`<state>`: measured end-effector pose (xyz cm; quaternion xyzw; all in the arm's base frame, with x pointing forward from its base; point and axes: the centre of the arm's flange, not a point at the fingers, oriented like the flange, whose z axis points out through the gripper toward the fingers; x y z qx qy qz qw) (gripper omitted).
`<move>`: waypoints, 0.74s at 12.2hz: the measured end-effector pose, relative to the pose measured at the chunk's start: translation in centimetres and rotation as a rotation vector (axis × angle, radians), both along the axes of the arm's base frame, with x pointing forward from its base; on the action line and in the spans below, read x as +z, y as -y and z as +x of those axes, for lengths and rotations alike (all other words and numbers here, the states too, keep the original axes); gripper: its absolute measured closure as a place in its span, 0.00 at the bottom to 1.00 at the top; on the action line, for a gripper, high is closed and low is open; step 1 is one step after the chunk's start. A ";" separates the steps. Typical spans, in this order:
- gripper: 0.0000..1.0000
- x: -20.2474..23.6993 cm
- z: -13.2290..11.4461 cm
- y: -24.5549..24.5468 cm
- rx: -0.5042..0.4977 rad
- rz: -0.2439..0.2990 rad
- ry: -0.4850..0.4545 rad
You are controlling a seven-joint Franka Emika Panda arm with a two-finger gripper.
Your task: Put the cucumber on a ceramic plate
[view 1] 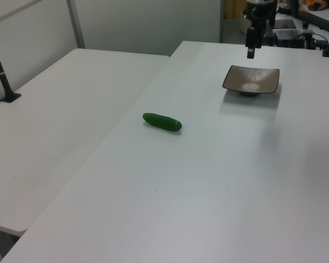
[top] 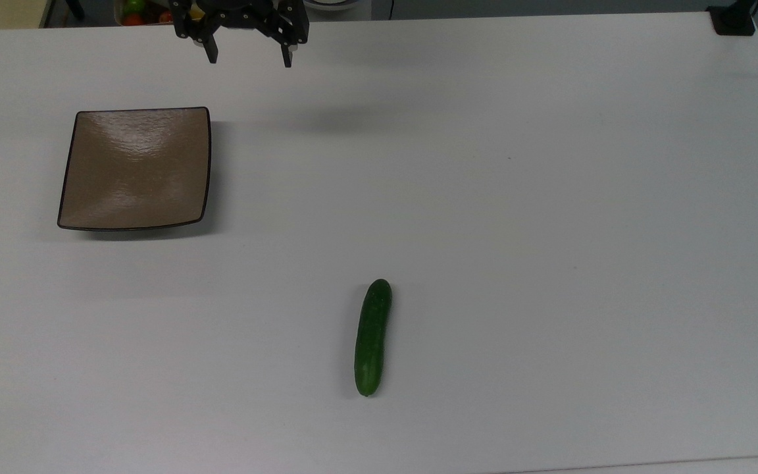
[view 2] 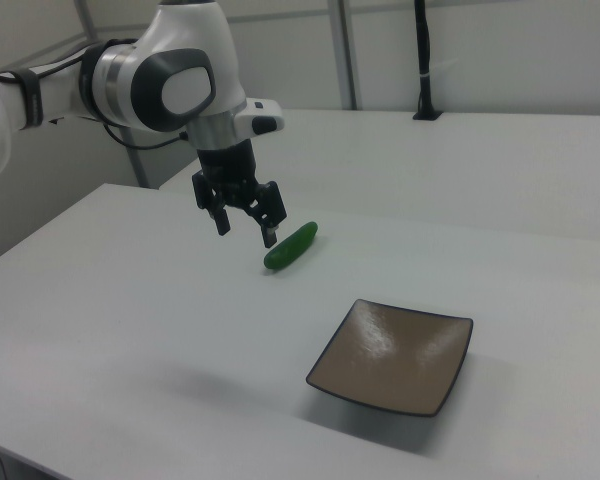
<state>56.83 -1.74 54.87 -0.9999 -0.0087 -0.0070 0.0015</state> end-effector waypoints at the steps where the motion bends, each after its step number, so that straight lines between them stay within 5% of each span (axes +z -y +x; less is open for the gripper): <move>1: 0.00 -0.1 0.0 0.0 0.004 0.000 -0.002; 9: 0.00 -0.1 0.0 -1.0 0.021 0.000 -0.002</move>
